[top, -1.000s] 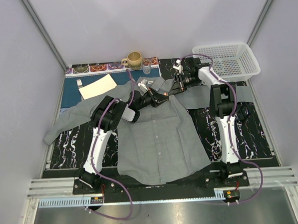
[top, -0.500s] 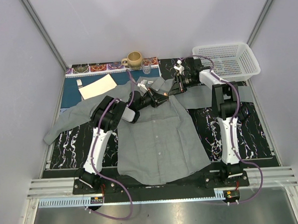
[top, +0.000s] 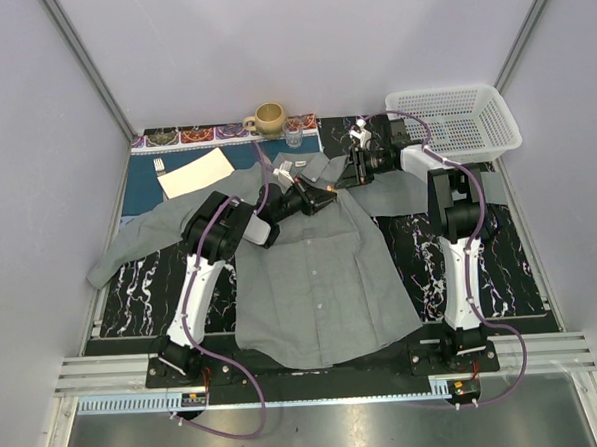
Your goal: Pin the brooch onto the clothing
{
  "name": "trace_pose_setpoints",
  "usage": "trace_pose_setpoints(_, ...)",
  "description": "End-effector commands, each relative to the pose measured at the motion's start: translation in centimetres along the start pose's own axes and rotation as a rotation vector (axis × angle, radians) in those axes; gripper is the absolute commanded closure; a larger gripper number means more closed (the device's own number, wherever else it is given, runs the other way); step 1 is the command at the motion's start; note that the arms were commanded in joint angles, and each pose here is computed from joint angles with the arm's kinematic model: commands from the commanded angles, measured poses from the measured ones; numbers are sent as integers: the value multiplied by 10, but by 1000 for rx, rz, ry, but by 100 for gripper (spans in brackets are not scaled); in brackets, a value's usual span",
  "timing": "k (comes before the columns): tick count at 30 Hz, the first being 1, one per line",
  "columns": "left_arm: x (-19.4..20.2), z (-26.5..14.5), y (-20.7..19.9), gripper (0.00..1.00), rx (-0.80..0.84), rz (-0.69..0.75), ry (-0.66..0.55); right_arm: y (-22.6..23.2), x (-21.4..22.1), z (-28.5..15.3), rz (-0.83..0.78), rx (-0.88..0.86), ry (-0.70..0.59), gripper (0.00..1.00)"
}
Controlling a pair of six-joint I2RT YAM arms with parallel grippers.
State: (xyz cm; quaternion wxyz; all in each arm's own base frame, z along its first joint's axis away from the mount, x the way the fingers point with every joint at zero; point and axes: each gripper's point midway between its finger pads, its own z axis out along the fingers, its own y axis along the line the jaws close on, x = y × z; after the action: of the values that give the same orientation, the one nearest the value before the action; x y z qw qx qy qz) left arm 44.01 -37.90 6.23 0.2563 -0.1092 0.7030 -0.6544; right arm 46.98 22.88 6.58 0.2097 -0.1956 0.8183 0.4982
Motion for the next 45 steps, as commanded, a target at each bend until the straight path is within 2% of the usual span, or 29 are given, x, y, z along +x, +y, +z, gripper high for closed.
trace_pose_setpoints(1, -8, -4, -67, 100, 225, 135, -44, 35, -32, -14, -173, -43, -65, 62)
trace_pose_setpoints(8, -9, -3, -68, 100, 231, 140, -40, 31, -25, -12, -211, -29, -33, 63)
trace_pose_setpoints(10, -8, -3, -67, 100, 231, 138, -40, 31, -24, -11, -213, -27, -27, 61)
trace_pose_setpoints(12, -8, -3, -67, 100, 230, 137, -42, 31, -24, -11, -208, -24, -26, 54)
trace_pose_setpoints(13, -9, -3, -67, 100, 232, 141, -42, 33, -26, -12, -211, -21, -29, 54)
trace_pose_setpoints(17, -10, -5, -67, 100, 226, 158, -46, 34, -36, -18, -169, -23, -48, 70)
trace_pose_setpoints(20, -15, -7, -63, 100, 206, 175, -63, 30, -41, -18, -144, -14, -56, 73)
trace_pose_setpoints(21, -16, -7, -63, 100, 192, 175, -65, 28, -42, -18, -137, -4, -59, 72)
trace_pose_setpoints(22, -19, -8, -59, 100, 178, 188, -72, 25, -42, -17, -130, 7, -57, 62)
trace_pose_setpoints(23, -22, -9, -57, 100, 162, 191, -80, 23, -42, -17, -119, 16, -59, 57)
trace_pose_setpoints(26, -33, -13, -48, 100, 97, 222, -86, 13, -43, -19, -92, 70, -64, 48)
trace_pose_setpoints(27, -35, -13, -43, 100, 55, 218, -78, 10, -44, -21, -87, 91, -70, 48)
trace_pose_setpoints(32, -51, -14, -38, 97, -63, 373, -33, -11, -47, -31, -55, 221, -78, 53)
trace_pose_setpoints(33, -47, -16, -20, 95, -143, 383, 11, -16, -50, -35, -56, 258, -83, 54)
trace_pose_setpoints(36, -52, -15, -20, 92, -209, 427, 50, -16, -47, -41, -50, 286, -64, 56)
trace_pose_setpoints(37, -59, -10, -27, 91, -212, 511, 56, -18, -45, -45, -48, 308, -55, 58)
trace_pose_setpoints(38, -55, -14, -18, 90, -283, 507, 102, -18, -44, -47, -51, 319, -49, 59)
trace_pose_setpoints(40, -66, -5, -27, 88, -323, 657, 124, -24, -38, -55, -59, 377, -20, 60)
trace_pose_setpoints(41, -61, -10, -18, 86, -384, 669, 169, -25, -38, -58, -64, 395, -12, 61)
trace_pose_setpoints(42, -59, -7, -19, 85, -400, 765, 200, -31, -32, -62, -52, 430, 12, 61)
trace_pose_setpoints(43, -69, -2, -27, 84, -427, 837, 185, -34, -30, -67, -63, 447, 22, 61)
trace_pose_setpoints(44, -63, -8, -16, 84, -490, 862, 239, -37, -27, -71, -59, 463, 31, 61)
trace_pose_setpoints(45, -55, -5, -15, 84, -500, 974, 289, -41, -25, -74, -57, 489, 40, 62)
